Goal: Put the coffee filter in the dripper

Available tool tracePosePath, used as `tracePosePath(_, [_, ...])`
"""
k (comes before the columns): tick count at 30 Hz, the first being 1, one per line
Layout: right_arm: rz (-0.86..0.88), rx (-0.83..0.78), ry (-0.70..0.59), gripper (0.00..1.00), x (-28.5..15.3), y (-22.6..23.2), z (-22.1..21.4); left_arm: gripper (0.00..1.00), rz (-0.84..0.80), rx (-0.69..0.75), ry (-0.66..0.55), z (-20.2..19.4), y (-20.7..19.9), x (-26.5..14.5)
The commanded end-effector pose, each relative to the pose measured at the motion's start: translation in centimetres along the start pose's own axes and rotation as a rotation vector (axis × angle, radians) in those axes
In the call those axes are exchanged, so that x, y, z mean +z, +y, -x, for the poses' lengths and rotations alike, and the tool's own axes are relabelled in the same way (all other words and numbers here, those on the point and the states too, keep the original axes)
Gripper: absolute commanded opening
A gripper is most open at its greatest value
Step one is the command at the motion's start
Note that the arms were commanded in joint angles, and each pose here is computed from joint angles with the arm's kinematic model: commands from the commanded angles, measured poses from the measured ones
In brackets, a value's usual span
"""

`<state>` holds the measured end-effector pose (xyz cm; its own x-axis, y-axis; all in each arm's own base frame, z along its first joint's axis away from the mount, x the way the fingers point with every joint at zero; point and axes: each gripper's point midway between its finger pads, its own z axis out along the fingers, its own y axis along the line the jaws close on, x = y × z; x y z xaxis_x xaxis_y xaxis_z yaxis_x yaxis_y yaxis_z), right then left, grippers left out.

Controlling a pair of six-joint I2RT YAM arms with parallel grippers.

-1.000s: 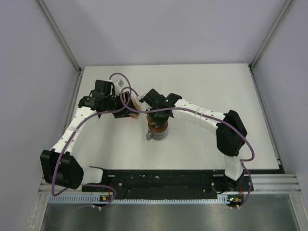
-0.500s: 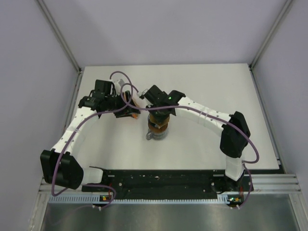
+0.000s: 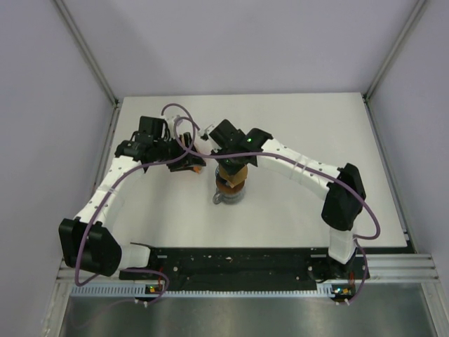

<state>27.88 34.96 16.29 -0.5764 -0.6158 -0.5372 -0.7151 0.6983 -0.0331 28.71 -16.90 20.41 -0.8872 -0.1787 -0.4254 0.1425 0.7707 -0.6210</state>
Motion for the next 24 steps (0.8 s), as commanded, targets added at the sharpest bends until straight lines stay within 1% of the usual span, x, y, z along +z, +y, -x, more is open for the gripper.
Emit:
tracePosePath(1, [0.06,0.001,-0.086,0.0,-2.5,1.4,1.9,0.64,-0.06,0.053,-0.039,1.1,-2.0,-0.3])
tracePosePath(6, [0.055,0.025,-0.009,0.0,1.0,1.7,-0.6,0.65,-0.077,0.038,-0.023,0.9,-2.4,0.0])
tracePosePath(9, [0.036,0.037,-0.007,0.0,1.9,1.5,-0.6,0.68,-0.09,0.036,-0.001,0.3,-2.7,0.4])
tracePosePath(15, [0.014,0.055,0.01,0.0,3.0,1.1,-1.0,0.68,-0.116,0.022,0.031,-0.8,-3.3,0.9])
tracePosePath(20, [0.005,0.071,0.04,0.0,4.2,0.9,-2.0,0.7,-0.146,0.031,0.054,-1.4,-4.5,1.3])
tracePosePath(24, [0.008,0.083,0.028,0.0,4.3,0.9,-2.1,0.68,-0.129,0.028,0.064,-1.7,-4.0,2.1])
